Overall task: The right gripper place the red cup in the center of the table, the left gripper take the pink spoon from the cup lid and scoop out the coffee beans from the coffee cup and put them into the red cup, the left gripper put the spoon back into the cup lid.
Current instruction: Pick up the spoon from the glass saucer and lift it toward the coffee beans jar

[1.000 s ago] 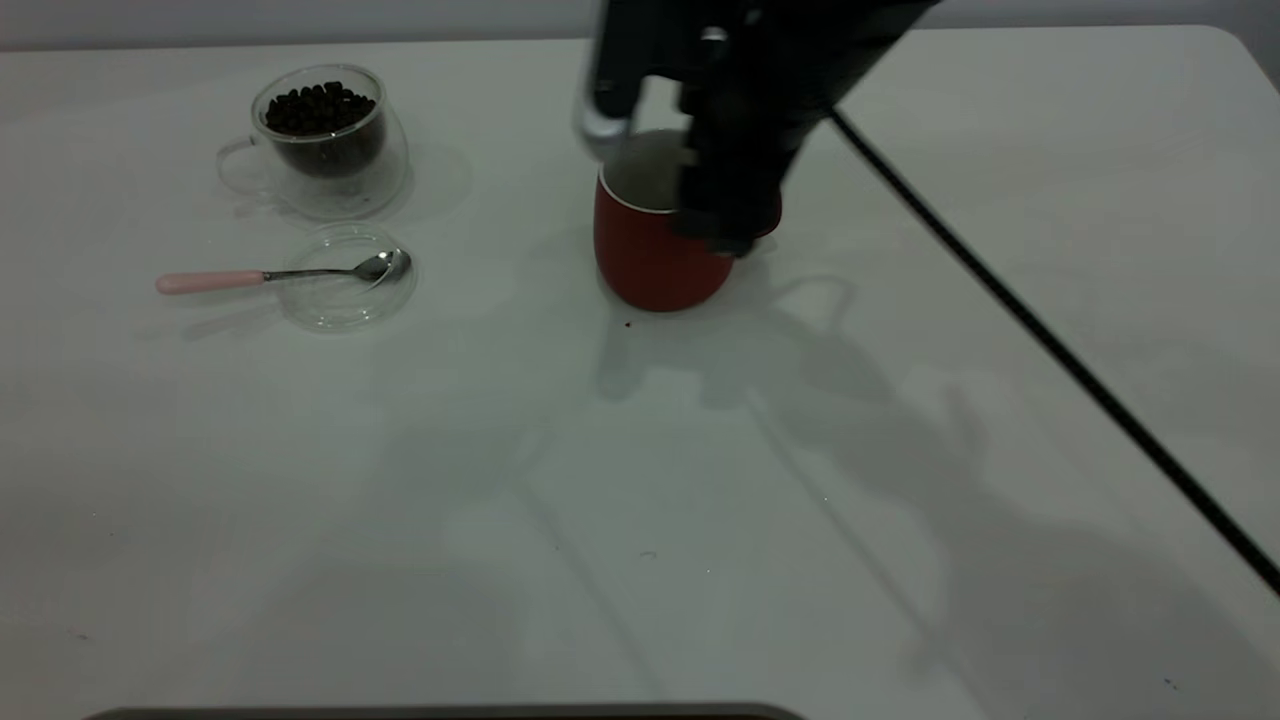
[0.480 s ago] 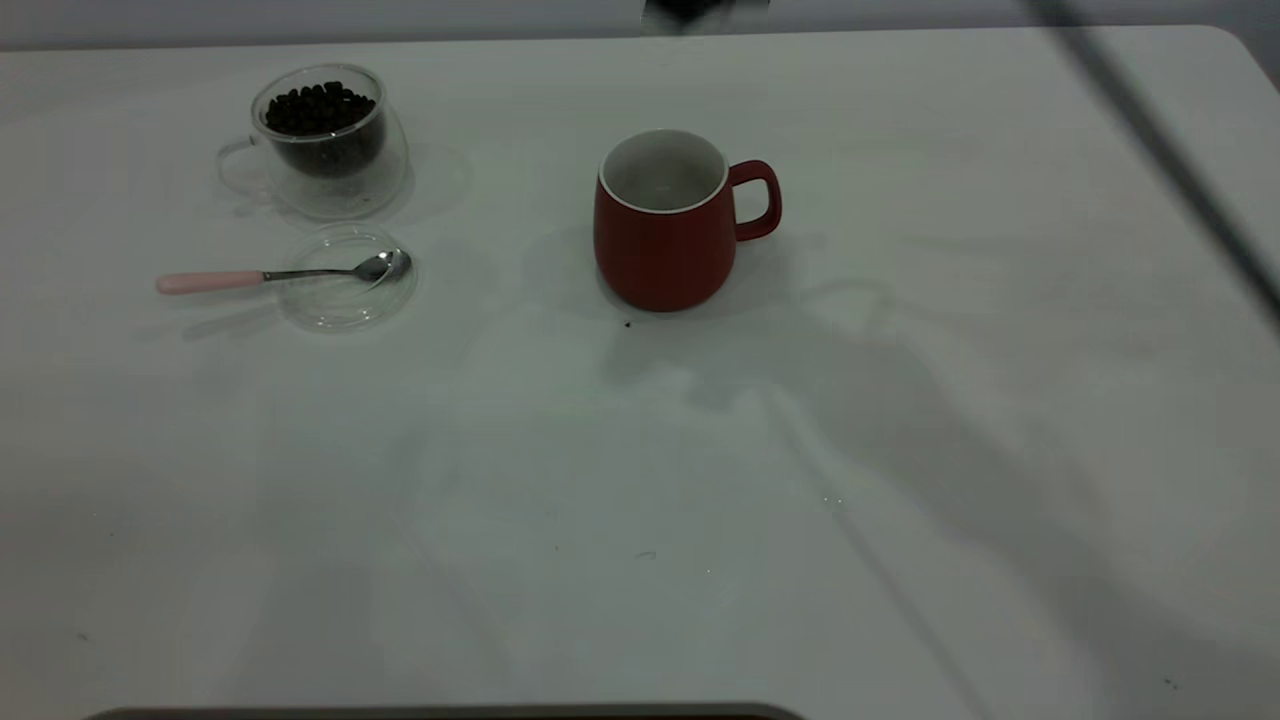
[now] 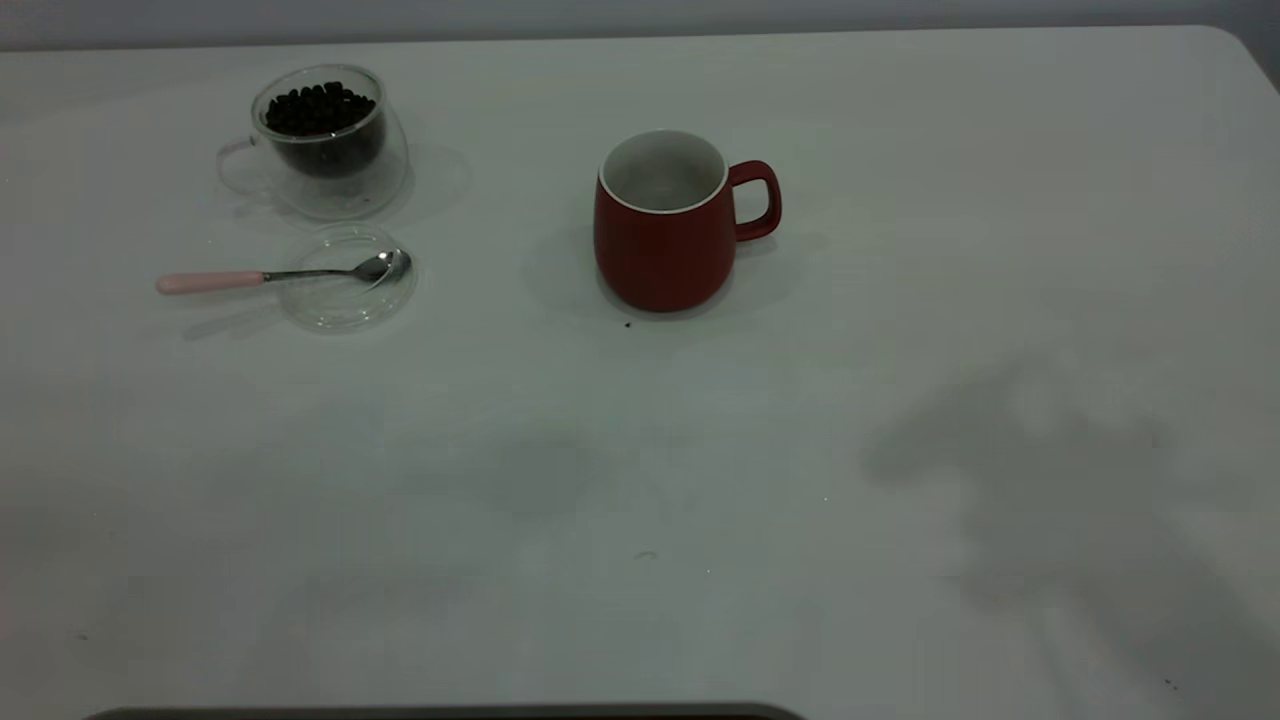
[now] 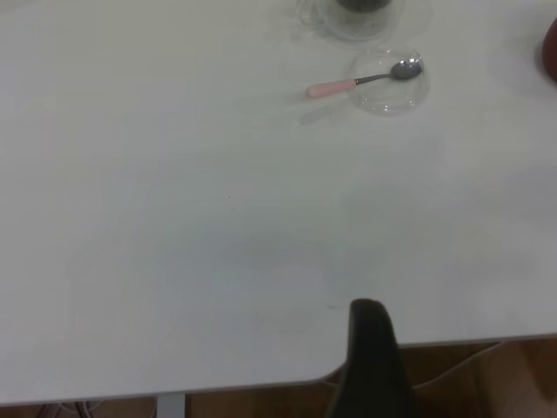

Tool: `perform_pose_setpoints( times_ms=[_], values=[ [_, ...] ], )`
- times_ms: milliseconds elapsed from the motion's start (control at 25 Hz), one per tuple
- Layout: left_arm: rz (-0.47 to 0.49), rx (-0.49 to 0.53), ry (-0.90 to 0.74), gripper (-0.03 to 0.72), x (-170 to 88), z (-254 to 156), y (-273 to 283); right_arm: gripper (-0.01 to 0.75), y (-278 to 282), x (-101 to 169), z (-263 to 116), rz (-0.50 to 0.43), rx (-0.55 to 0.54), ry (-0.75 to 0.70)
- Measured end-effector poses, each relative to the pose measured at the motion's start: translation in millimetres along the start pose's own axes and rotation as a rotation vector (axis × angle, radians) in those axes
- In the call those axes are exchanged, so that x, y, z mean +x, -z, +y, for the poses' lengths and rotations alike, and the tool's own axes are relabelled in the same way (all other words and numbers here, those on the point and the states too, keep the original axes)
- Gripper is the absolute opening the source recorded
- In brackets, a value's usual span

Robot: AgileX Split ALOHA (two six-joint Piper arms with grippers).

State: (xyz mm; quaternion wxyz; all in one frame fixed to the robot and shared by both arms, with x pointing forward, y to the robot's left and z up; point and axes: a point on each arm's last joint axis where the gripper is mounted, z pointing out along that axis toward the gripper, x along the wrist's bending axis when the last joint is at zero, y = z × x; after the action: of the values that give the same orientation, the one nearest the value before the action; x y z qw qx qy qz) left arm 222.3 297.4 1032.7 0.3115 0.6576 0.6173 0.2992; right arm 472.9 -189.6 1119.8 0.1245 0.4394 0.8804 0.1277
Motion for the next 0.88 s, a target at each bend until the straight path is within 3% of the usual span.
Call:
perform_pose_setpoints(
  times_ms=[560,880],
  values=[
    [0.0,0.0,0.0,0.589,0.0,0.0,0.0,0.591,36.5,20.9,-118.5,-0.04,-0.106,-0.067],
    [0.0,0.0,0.0,0.589,0.0,0.0,0.0,0.591,33.3,28.2,-185.5,-0.102,-0.195,-0.2]
  ],
)
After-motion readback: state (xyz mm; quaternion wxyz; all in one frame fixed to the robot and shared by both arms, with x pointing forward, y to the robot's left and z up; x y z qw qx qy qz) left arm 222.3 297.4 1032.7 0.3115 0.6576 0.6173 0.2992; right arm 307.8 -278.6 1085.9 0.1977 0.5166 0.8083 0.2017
